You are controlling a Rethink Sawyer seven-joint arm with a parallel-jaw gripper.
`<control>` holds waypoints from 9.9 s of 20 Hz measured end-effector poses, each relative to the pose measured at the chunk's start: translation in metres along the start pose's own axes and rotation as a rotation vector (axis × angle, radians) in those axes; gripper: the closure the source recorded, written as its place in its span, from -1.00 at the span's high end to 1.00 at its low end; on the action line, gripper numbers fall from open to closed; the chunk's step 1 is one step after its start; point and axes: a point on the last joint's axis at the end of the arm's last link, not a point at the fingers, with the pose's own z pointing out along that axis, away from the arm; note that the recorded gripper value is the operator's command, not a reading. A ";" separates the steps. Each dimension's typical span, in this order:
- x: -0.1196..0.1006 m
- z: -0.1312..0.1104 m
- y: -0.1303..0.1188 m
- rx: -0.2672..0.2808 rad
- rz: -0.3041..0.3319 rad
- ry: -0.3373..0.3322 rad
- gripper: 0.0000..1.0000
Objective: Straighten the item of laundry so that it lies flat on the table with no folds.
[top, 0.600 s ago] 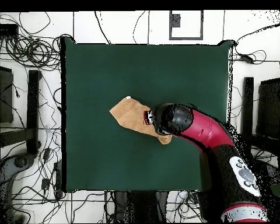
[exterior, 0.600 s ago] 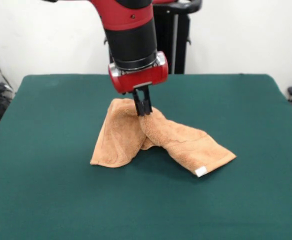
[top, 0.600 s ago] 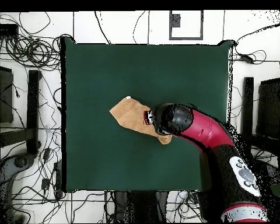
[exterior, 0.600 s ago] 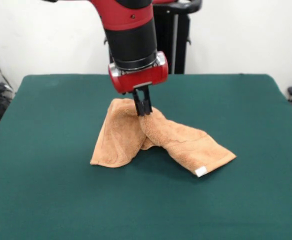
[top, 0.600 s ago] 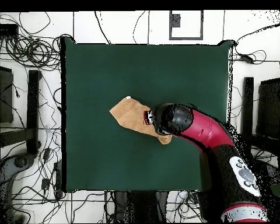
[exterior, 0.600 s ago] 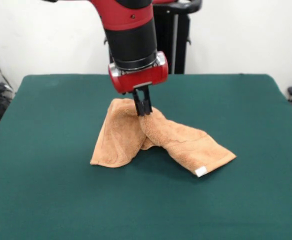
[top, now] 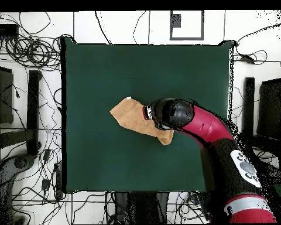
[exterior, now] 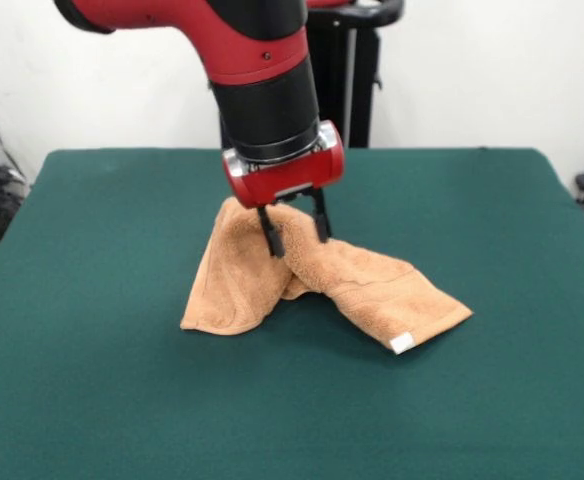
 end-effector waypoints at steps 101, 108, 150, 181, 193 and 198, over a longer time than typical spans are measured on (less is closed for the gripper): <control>-0.038 0.032 -0.027 -0.268 -0.163 0.085 1.00; -0.035 0.061 -0.025 -0.291 -0.144 0.073 1.00; -0.039 0.092 0.005 -0.321 -0.140 -0.051 -1.00; -0.054 0.027 0.012 -0.159 -0.224 -0.088 -1.00; 0.004 0.013 0.034 -0.011 -0.258 -0.092 -1.00; 0.016 0.011 0.043 0.013 -0.246 -0.072 -1.00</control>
